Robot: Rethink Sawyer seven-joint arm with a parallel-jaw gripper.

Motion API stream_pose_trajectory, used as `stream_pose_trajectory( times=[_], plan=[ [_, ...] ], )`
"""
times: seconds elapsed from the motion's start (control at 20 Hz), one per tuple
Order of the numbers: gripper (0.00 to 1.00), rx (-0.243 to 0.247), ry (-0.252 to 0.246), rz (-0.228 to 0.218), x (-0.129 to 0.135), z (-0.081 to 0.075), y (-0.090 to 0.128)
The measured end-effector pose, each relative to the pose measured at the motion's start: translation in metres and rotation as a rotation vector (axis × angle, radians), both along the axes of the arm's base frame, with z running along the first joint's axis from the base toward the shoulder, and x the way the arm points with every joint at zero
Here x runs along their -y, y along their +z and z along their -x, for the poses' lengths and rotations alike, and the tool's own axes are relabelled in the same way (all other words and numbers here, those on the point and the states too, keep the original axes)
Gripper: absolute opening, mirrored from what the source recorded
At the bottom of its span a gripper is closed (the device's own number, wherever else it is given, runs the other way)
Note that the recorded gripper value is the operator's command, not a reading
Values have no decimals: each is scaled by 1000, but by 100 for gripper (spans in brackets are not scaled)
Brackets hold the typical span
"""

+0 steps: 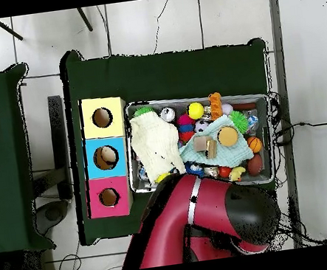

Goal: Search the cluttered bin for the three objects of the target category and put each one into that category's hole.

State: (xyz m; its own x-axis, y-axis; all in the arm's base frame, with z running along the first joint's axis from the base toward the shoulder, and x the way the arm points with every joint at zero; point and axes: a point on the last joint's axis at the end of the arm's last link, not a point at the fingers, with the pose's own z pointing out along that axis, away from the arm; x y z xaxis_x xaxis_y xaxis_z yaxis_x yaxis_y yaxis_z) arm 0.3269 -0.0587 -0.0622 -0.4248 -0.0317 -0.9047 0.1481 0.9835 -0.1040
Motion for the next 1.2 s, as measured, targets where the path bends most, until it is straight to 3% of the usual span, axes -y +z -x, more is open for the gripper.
stream_pose_trajectory(
  times=[0.15,0.3,0.45,0.6,0.8,1.2],
  plan=[
    [100,-21,-10,-2,-1,-2,2],
    [100,-25,-16,23,-3,-2,3],
    [100,-22,-15,87,-7,-2,4],
    [100,-26,-10,115,-9,-2,4],
    [100,-44,3,119,-9,-1,7],
    [100,-120,16,85,-5,-2,16]
  ],
)
